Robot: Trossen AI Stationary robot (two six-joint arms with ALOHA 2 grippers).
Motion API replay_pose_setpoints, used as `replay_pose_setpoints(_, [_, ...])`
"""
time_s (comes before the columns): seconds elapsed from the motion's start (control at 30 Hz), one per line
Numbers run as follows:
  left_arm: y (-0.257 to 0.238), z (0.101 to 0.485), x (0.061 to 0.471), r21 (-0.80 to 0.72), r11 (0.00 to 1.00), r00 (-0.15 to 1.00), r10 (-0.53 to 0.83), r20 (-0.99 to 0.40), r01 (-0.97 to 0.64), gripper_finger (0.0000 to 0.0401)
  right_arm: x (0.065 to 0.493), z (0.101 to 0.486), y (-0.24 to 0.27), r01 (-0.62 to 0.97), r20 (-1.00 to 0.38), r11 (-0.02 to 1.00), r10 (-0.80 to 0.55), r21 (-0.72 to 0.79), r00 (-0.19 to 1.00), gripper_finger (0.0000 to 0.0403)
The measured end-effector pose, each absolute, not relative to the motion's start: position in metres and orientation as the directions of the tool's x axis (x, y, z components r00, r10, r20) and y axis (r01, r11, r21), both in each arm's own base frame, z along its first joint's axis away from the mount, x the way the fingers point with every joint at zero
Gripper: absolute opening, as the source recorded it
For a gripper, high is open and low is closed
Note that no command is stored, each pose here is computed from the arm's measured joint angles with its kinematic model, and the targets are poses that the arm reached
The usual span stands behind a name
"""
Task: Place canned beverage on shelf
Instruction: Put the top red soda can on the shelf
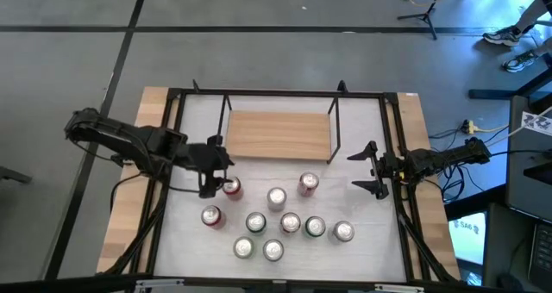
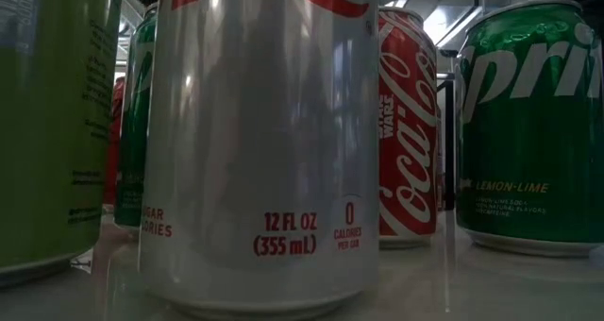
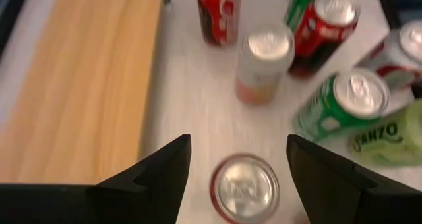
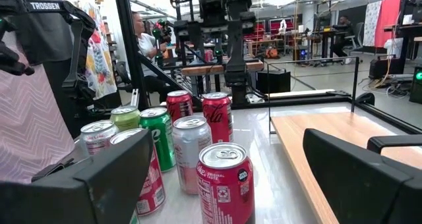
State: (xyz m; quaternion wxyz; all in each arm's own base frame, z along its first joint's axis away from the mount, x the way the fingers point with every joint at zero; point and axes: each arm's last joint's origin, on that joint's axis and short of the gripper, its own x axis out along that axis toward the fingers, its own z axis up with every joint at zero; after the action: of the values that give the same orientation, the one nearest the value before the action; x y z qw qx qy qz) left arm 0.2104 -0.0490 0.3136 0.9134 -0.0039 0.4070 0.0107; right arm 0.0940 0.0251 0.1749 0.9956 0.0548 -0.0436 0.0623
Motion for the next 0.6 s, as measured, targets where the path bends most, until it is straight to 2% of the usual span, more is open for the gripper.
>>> replay_pose_setpoints(0.6, [-0.0600,0.3119,0.2086,0.008,1.000,0.664,0.013,-0.747,-0.011,0.0240,0.0940,0.1749,0.0254,-0.137,0.094,0.985,0.128,0.102,0.987,0.0388])
